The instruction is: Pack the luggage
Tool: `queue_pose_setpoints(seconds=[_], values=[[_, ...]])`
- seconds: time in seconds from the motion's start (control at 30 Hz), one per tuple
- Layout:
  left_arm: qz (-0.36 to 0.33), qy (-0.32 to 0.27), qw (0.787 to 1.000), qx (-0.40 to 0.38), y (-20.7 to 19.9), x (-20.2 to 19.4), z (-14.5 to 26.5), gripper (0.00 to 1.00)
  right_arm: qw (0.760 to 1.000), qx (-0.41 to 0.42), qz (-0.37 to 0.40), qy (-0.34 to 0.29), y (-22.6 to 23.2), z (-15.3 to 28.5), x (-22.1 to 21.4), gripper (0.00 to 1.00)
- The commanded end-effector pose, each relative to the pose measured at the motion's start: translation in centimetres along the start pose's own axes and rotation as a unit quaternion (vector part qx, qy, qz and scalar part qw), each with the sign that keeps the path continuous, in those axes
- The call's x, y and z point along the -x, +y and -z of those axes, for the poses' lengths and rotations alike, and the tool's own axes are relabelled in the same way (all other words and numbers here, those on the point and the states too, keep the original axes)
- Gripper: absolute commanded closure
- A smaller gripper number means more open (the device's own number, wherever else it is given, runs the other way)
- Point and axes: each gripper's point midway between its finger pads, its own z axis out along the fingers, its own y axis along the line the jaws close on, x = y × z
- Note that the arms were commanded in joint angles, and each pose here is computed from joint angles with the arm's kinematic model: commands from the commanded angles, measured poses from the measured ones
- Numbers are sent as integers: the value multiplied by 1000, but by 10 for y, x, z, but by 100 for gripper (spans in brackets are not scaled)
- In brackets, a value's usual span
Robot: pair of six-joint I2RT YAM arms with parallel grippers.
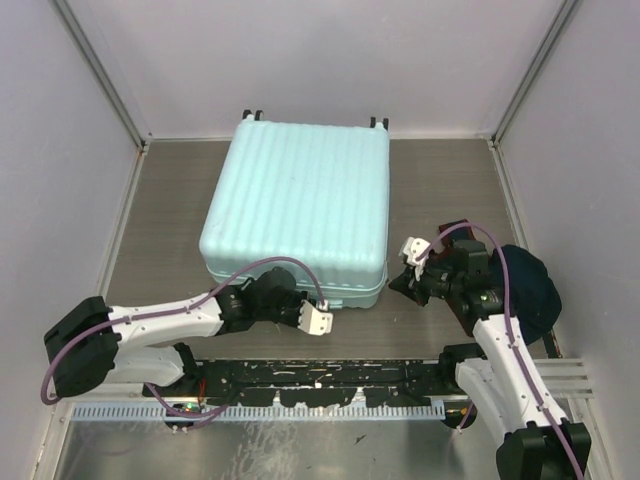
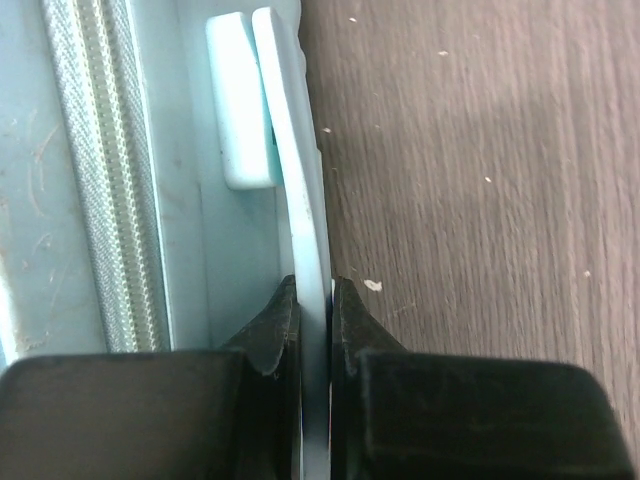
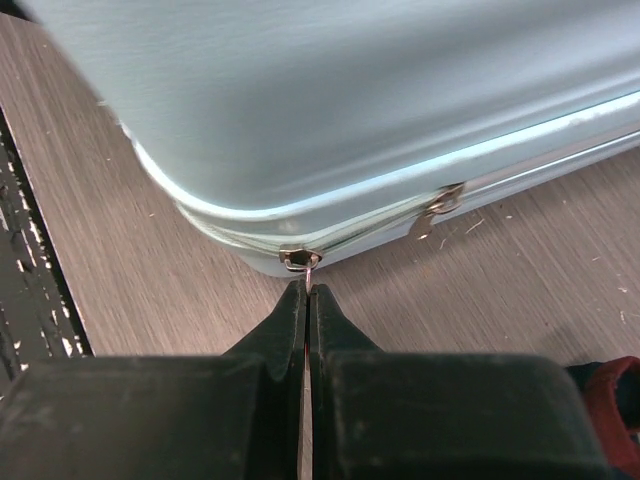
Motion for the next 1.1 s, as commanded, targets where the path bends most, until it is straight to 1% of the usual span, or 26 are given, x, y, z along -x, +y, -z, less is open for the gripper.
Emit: queue_pose_setpoints(seconds=[0.0, 0.13, 0.27, 0.33, 0.4, 0.47, 0.53, 0.6, 0.7, 0.77, 0.83, 0.87, 0.93, 0.97, 1.0, 1.03, 1.07], values=[[-108, 110, 976, -156, -71, -75, 27, 100, 997, -73, 33, 0, -44, 12, 23, 99], [-113, 106, 976, -155, -66, -70, 25, 100, 994, -99, -5, -37, -74, 3, 47, 100], [-110, 108, 978, -142, -55, -64, 21, 100, 986, -135, -67, -67, -108, -7, 67, 99], [-90, 102, 984, -118, -41, -54, 20, 100, 986, -126, -78, -72, -107, -10, 70, 99], [-70, 92, 989, -96, -25, -38, 21, 99, 988, -117, -70, -77, -102, -10, 70, 99], [-57, 81, 993, -64, -5, -21, 25, 89, 989, -112, -58, -76, -96, -9, 66, 99], [-46, 66, 996, -25, 17, 0, 31, 83, 991, -105, -52, -69, -90, -8, 62, 99], [-36, 42, 998, -3, 33, 26, 41, 65, 992, -96, -44, -63, -85, -7, 59, 98], [-48, 5, 999, 17, 46, 62, 60, 42, 993, -89, -39, -61, -81, -6, 59, 91], [-57, -23, 998, 20, 50, 85, 73, 29, 994, -86, -36, -61, -78, -5, 60, 85], [-60, -47, 997, 16, 52, 103, 87, 20, 994, -83, -33, -60, -77, -3, 61, 74], [-56, -59, 997, 17, 56, 113, 96, 17, 994, -84, -30, -59, -77, -2, 63, 68], [-45, -71, 996, 22, 64, 127, 110, 13, 994, -88, -27, -58, -78, 1, 67, 53], [-39, -71, 996, 29, 69, 131, 117, 13, 993, -97, -28, -57, -79, 4, 70, 42], [-30, -67, 996, 49, 79, 133, 123, 13, 992, -109, -31, -60, -82, 8, 74, 32], [-23, -61, 995, 71, 90, 135, 129, 13, 990, -119, -32, -64, -84, 11, 78, 19], [-14, -55, 994, 91, 102, 134, 135, 13, 989, -127, -28, -68, -86, 14, 82, 12]])
